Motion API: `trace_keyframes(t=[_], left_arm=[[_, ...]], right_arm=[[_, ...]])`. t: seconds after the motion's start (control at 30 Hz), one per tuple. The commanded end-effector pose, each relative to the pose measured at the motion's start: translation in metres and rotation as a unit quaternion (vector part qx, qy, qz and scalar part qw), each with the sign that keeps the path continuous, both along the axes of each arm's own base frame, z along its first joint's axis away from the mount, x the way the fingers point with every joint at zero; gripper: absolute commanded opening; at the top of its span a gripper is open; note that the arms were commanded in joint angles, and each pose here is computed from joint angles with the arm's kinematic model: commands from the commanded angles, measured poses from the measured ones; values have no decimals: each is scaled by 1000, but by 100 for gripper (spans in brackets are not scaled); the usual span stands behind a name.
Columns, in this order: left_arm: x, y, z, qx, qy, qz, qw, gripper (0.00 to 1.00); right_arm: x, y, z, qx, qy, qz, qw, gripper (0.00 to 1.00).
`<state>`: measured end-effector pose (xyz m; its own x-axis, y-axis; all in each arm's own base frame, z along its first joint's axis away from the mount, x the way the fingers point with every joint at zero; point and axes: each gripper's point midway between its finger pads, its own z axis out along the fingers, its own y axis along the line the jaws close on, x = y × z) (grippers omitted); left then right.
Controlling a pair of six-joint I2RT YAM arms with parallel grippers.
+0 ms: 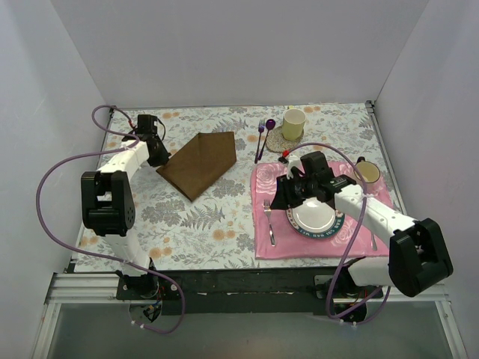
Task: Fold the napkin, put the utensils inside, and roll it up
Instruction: Fold the napkin
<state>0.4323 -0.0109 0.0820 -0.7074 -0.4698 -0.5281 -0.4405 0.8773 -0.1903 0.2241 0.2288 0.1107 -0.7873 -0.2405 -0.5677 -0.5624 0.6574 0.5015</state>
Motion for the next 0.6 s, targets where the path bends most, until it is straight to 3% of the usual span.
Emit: trace_keyframes(t=[0.0, 0.37, 0.47, 0.5, 0.57], left_arm=[[3, 4, 1, -5, -7, 2, 1000, 0], [5, 3, -2, -14, -9, 1, 1000, 3], [3, 17, 10, 15, -19, 30, 999, 24], [3, 20, 24, 22, -34, 36, 999, 38], [0, 32, 42, 47, -44, 58, 996, 47]], right_arm=[[14, 11, 15, 24, -17, 3, 1000, 40], [39, 70, 14, 52, 19, 40, 998, 40], [55, 97, 19, 78, 30, 43, 996, 40], [60, 106, 23, 92, 24, 50, 994, 40], [65, 129, 18, 100, 23, 62, 993, 40]])
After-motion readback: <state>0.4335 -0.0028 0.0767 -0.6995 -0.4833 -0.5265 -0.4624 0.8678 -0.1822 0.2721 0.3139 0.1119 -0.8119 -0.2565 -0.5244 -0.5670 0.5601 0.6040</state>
